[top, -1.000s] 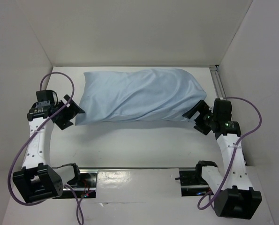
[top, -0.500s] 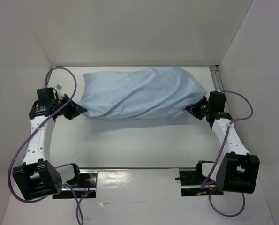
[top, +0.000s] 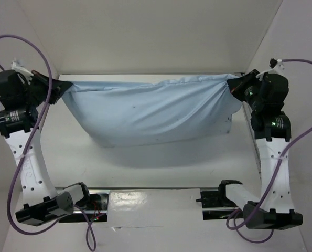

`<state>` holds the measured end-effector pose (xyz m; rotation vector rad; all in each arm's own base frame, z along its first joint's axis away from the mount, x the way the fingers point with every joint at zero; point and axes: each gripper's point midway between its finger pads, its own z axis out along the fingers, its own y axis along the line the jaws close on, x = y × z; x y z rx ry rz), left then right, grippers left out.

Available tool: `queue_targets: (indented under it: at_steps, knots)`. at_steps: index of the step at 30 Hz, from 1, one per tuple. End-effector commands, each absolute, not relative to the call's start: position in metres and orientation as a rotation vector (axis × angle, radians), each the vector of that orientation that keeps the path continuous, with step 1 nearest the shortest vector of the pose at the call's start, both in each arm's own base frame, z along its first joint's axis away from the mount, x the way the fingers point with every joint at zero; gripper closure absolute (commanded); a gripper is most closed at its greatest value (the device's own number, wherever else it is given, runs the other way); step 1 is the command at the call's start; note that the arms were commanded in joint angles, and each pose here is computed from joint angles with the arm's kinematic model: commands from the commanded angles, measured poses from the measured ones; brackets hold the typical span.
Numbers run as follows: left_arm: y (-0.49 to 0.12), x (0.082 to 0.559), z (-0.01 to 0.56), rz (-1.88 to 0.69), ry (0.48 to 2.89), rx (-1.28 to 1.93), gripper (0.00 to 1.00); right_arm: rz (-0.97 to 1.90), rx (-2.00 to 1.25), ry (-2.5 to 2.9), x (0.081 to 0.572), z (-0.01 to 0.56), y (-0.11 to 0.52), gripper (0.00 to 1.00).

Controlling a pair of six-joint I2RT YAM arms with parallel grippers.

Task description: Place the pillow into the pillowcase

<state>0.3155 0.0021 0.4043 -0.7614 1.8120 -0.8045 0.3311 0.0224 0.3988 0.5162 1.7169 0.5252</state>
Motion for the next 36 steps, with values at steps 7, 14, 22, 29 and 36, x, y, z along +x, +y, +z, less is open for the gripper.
queue_targets:
  at_steps: [7,14,22,29,36]
  knots:
    - [0.02,0.343,0.456,-0.795,1.617,-0.701,1.0,0.26,0.508,1.605,0.327,0.446,-0.006,1.0]
    - [0.016,0.443,0.315,-0.809,1.904,-0.799,1.0,0.332,0.527,1.866,0.419,0.301,0.012,1.0]
    - [-0.003,0.481,0.269,-0.671,2.154,-0.665,0.19,0.181,0.568,1.99,0.437,0.263,-0.006,0.05]
    - [-0.009,0.436,0.329,-0.509,2.027,-0.58,0.01,-0.141,0.676,1.923,0.409,0.309,-0.057,0.0]
    - [-0.017,0.399,0.353,-0.483,1.965,-0.527,0.0,-0.24,0.704,1.889,0.378,0.316,-0.072,0.0]
